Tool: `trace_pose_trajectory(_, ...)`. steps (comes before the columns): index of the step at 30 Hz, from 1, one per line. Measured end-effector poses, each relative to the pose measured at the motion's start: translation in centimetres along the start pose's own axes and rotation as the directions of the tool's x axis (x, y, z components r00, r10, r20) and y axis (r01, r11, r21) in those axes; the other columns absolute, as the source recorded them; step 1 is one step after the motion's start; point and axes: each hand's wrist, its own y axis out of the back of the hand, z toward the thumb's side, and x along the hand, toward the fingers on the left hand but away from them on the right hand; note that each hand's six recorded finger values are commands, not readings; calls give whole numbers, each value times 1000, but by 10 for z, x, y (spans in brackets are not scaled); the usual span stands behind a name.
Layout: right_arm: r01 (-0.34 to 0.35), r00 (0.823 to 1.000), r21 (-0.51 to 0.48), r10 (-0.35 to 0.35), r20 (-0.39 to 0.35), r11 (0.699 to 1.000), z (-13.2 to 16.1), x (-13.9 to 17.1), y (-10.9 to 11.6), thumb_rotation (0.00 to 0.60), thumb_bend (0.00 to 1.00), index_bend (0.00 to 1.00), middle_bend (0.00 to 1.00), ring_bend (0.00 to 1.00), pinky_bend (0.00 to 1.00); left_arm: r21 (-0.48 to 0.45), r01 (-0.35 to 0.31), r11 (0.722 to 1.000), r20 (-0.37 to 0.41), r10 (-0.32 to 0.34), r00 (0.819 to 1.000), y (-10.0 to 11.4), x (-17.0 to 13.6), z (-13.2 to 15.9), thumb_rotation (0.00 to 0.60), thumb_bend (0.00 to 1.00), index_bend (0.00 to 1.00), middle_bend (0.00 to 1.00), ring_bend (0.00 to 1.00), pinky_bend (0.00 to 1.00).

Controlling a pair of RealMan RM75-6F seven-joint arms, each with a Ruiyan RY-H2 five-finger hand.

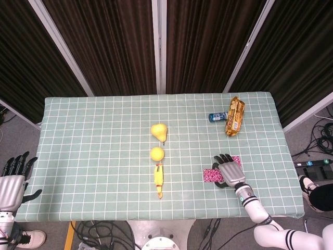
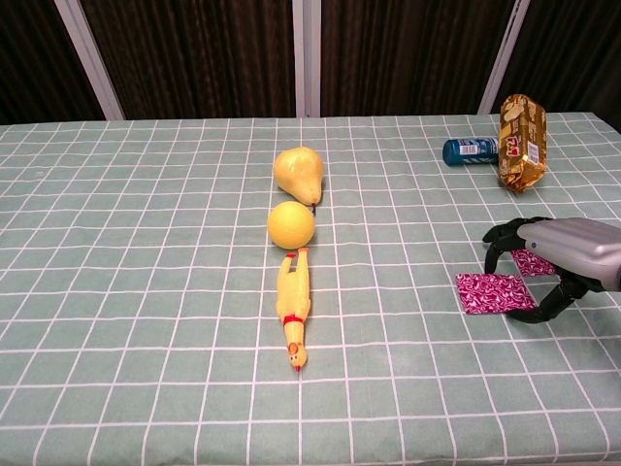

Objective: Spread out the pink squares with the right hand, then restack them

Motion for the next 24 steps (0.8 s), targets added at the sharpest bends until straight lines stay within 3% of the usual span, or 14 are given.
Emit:
trace_pose_trajectory(17,4,1000,1,-4,2,1000,-3,3,2,471,170,281,92,0,0,1,1,1000,0,-1,1000,1,0,1,600,0,180,127,71,80)
trace_pose_trajectory(24,76,995,-12,-75,59,997,-26,-2,26,467,171,280,92,0,0,-1,1,1000,-3,-1,1000,0,-2,0,600,0,180,127,71,80)
